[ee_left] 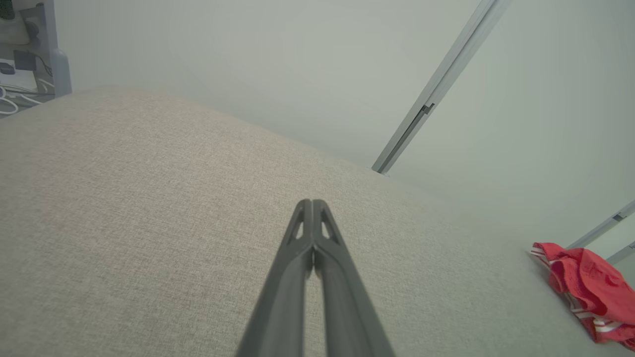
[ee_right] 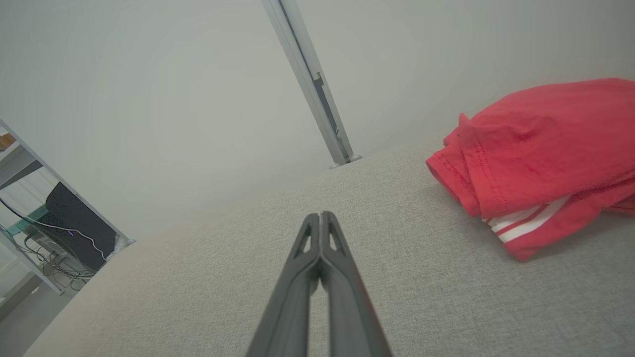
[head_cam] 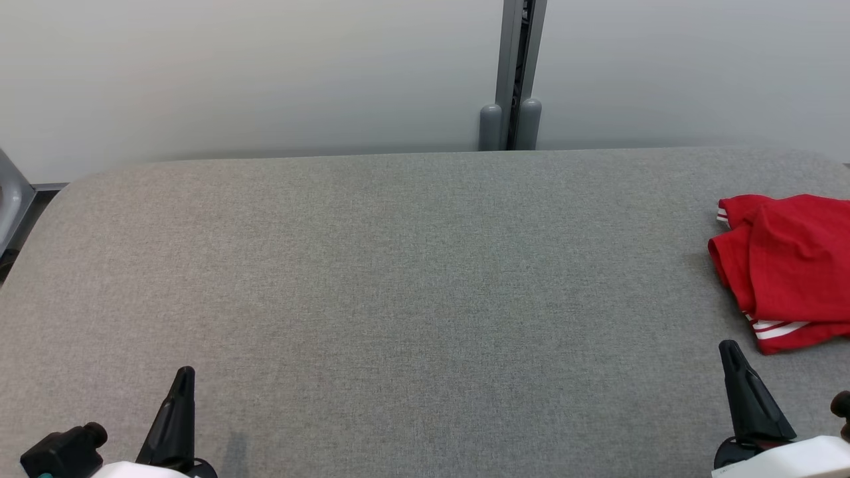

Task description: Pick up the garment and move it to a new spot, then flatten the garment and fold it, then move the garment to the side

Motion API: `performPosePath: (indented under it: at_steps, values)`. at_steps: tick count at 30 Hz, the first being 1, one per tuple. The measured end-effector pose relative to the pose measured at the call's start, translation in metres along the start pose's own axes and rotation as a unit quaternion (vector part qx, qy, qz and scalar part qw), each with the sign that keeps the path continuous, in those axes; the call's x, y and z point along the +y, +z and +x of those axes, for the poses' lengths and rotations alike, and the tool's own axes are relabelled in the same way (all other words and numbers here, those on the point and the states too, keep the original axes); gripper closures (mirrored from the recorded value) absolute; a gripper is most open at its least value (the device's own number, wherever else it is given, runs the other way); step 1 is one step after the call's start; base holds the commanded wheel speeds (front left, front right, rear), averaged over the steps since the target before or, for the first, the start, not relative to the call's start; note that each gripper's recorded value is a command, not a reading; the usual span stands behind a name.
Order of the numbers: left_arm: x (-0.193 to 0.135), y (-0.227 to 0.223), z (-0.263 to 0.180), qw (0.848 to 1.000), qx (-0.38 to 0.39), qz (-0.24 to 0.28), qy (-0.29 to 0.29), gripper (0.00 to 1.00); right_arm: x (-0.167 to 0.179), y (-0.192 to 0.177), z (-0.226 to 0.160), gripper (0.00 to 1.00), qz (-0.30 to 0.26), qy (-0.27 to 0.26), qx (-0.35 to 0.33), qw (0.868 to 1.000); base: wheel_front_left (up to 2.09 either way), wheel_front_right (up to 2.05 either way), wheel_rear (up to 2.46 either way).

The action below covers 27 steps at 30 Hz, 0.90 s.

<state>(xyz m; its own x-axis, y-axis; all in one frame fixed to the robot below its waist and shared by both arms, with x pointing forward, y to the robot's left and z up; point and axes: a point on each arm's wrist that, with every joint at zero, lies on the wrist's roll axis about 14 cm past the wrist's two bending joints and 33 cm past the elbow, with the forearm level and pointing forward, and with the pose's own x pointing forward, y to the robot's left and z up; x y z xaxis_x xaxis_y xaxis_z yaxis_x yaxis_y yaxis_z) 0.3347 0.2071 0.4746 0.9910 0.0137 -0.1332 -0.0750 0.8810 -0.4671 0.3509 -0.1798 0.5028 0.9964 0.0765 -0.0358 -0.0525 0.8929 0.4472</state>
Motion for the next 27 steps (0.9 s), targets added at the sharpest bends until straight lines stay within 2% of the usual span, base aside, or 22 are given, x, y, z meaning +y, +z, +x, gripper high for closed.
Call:
performPosePath:
  at_steps: [12, 27]
  values:
    - [0.0045, 0.0009, 0.0018, 0.996, 0.006, -0.092, 0.01, 1.0, 0.0027, -0.0017, 0.0031, 1.0, 0.094, 0.003, -0.003, 0.996, 0.0, 0.0, 0.0]
    - [0.0047, 0.0046, 0.0053, 0.983, 0.003, -0.185, 0.009, 1.0, 0.0041, -0.002, 0.0066, 1.0, 0.189, 0.005, -0.007, 0.982, 0.0, 0.0, 0.0]
